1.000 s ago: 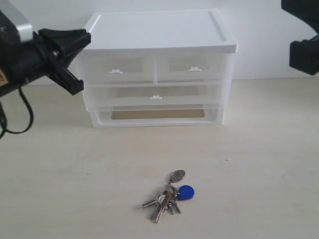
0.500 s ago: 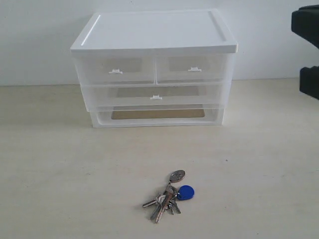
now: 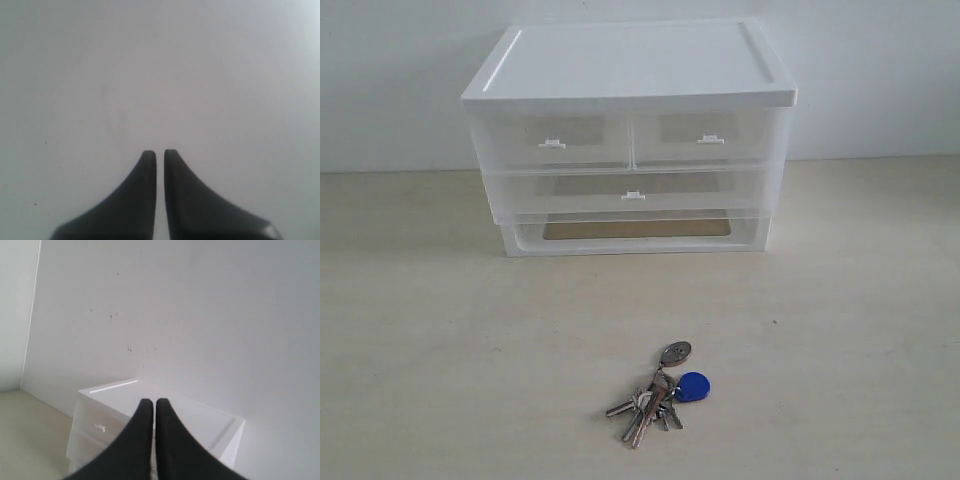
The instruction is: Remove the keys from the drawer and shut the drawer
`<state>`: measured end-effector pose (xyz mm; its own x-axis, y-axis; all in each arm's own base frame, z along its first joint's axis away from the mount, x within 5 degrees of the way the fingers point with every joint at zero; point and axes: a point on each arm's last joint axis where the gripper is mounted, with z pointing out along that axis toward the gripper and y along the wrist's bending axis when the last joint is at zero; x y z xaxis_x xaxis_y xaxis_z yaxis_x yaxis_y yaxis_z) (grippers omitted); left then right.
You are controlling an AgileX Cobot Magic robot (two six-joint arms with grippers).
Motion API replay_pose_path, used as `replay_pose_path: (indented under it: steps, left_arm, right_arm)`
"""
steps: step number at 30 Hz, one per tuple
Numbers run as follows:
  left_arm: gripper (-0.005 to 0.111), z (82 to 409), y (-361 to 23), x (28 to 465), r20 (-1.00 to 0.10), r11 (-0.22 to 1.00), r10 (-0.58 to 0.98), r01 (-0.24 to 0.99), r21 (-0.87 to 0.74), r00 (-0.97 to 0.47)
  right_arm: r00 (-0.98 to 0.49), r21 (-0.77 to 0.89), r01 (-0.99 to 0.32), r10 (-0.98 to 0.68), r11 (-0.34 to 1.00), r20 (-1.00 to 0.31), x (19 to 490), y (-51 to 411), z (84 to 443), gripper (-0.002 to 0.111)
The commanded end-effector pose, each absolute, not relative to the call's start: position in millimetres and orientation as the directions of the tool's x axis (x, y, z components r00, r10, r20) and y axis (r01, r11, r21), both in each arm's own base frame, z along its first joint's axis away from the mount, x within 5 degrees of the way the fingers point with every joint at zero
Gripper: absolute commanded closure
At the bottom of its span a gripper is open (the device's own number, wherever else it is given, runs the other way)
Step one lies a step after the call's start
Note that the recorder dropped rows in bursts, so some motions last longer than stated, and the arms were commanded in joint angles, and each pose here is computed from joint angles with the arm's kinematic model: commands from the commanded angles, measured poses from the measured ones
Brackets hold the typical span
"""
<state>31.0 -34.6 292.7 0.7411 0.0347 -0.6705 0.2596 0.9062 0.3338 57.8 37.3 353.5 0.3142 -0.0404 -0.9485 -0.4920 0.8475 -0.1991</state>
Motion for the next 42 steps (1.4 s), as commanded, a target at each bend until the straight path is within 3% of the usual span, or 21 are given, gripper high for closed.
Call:
replay_pose_path:
  steps: [1,30,36,42]
  left_arm:
    - [0.102,282,-32,27,-0.682,0.915,0.019,0.262,0.307,0.731]
    - [0.102,271,-32,29,-0.697,0.914,0.038,0.258,0.314,0.716]
    - [0.102,267,-33,30,-0.741,0.911,-0.08,0.351,0.217,0.666]
    - [0.102,260,-24,36,-0.798,0.943,-0.119,0.319,0.095,0.59]
  right_arm:
    - [0.374,-0.191,-0.491,0.007,0.85,-0.927,40,27,349,0.108]
    - [0.392,-0.178,-0.462,0.019,0.869,-0.92,34,19,349,0.108]
    - [0.392,-0.178,-0.462,0.019,0.869,-0.92,34,19,349,0.108]
    - [0.392,-0.178,-0.462,0.019,0.869,-0.92,34,19,349,0.108]
